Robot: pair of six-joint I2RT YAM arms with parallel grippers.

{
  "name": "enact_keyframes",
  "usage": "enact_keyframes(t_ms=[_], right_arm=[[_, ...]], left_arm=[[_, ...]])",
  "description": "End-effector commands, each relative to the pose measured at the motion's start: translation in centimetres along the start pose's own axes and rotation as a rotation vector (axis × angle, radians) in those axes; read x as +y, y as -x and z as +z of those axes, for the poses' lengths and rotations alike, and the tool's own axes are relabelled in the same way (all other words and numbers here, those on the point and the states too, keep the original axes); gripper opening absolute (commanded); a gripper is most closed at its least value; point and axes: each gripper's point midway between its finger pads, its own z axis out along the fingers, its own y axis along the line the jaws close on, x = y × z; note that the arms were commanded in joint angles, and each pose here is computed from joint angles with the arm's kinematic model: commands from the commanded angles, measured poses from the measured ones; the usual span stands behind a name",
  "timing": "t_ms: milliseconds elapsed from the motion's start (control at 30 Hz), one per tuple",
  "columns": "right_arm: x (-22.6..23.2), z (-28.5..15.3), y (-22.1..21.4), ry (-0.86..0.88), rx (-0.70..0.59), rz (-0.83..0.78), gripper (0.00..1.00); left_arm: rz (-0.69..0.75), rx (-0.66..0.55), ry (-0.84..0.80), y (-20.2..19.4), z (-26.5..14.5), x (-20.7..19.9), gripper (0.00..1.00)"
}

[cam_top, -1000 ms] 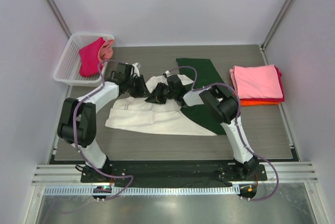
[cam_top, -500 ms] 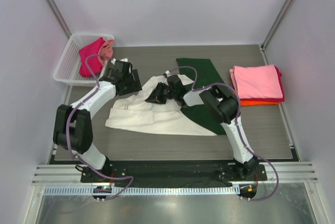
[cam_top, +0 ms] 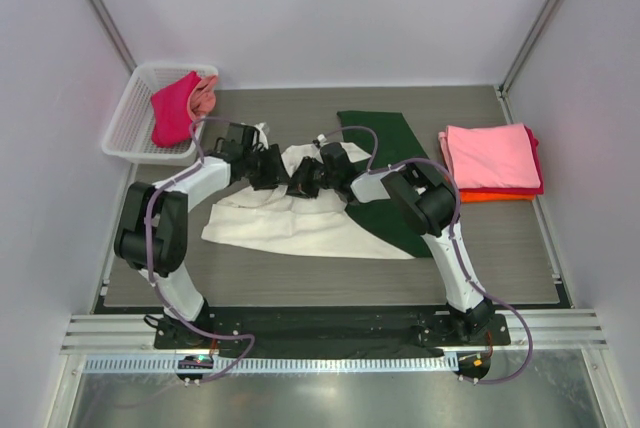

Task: Fold and stack the t-shirts
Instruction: Fold the tshirt

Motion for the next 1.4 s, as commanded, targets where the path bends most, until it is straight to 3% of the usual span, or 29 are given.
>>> enact_keyframes(t_ms=[0,233,400,467,633,767,933,1067,1200,1367], right_arm=[[-5.2,-0.4,-1.0,-0.158,0.003,0.043,0.18],[-5.1,-0.4,-1.0,-0.155,0.005,0.041,0.18],[-5.3,-0.4,-1.0,-0.157,0.006,0.045,0.18],[-5.3,-0.4,-1.0,-0.156,0.006,0.044,0.18],[-5.2,-0.5,-0.9,-0.156,0.002,0.046,0.18],[-5.3,-0.5,-0.7,-0.156,-0.001,0.053,0.18],[-5.5,-0.6,-0.8,-0.159,-0.001,0.054,0.18],[-5.4,-0.6,-0.8,-0.154,-0.001,0.053,0.18],[-5.5,-0.7,-0.9,-0.154,-0.001,0.055,0.18],[-5.4,-0.6,-0.8,-0.151,0.000,0.057,0.18]], left_arm=[[0.092,-0.062,-0.242,1.5,-1.9,-5.2,0.51],[0.113,-0.025,-0.374,0.8,-1.9,-7.5,0.52],[0.120,-0.065,-0.365,1.2,-2.8,-7.6,0.52],[0.089,-0.079,-0.273,1.5,-2.6,-6.2,0.52],[-0.029,-0.211,0.211,3.2,-4.7,1.4,0.55],[-0.095,-0.289,0.302,2.6,-6.0,3.5,0.60],[-0.078,-0.205,0.312,1.8,-4.1,4.2,0.60],[-0.091,-0.094,0.211,0.5,-1.8,2.9,0.57],[-0.102,-0.067,0.185,0.2,-1.0,2.7,0.57],[-0.089,-0.057,0.106,0.2,-0.5,1.4,0.41]])
